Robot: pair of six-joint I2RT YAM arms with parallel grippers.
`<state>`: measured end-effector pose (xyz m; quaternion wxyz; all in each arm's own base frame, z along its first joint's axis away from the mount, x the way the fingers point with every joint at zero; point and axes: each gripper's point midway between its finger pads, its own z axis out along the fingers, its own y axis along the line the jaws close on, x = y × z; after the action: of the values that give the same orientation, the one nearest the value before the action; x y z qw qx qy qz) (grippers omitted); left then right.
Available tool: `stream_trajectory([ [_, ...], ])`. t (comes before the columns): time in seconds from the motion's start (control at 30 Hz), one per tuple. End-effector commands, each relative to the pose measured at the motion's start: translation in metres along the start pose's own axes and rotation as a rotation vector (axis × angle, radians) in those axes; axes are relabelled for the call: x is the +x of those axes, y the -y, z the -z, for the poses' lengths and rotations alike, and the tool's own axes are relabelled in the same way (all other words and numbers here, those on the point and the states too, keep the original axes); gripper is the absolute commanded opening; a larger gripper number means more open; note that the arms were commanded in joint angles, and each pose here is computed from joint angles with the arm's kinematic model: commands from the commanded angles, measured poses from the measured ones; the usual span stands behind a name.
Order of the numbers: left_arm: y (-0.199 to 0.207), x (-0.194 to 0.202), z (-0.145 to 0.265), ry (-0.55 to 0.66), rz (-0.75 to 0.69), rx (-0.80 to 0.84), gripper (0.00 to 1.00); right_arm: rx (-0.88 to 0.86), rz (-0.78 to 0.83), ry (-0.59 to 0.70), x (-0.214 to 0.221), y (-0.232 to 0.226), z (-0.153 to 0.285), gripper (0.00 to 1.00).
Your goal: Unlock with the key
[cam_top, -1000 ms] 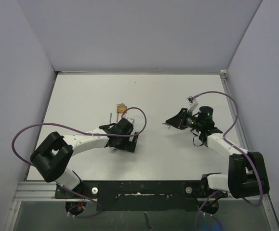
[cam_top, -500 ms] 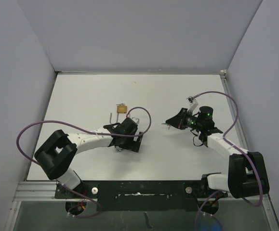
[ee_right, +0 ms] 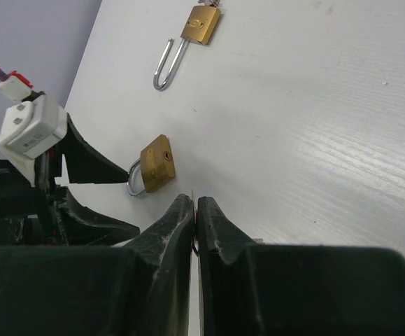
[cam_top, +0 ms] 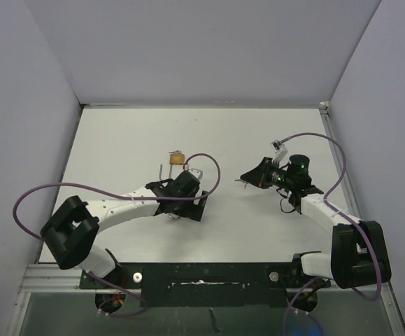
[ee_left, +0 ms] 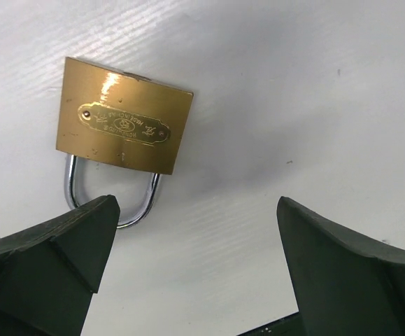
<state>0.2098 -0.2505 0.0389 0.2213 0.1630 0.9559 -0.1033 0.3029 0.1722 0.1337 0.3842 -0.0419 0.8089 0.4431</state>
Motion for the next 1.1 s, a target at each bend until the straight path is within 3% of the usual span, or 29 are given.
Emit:
stream_trajectory([
  [0.0,0.007,-0.040,0.034,0.163,-0.014,0.021,0.98,-0.037,0.060,0.033,-0.012,-0.012,0.001,0.00],
  [0.3,-0.017,-0.046,0.014,0.178,-0.115,-0.081,0.98,-0.038,0.067,0.034,-0.012,-0.015,0.004,0.00],
  [0.63,-0.031,-0.057,-0.005,0.207,-0.111,-0.029,0.98,-0.034,0.068,0.028,-0.011,-0.014,0.004,0.00],
  [1.07,-0.030,-0.046,-0.025,0.143,-0.138,-0.001,0.98,-0.030,0.066,0.024,-0.011,-0.013,0.002,0.00],
])
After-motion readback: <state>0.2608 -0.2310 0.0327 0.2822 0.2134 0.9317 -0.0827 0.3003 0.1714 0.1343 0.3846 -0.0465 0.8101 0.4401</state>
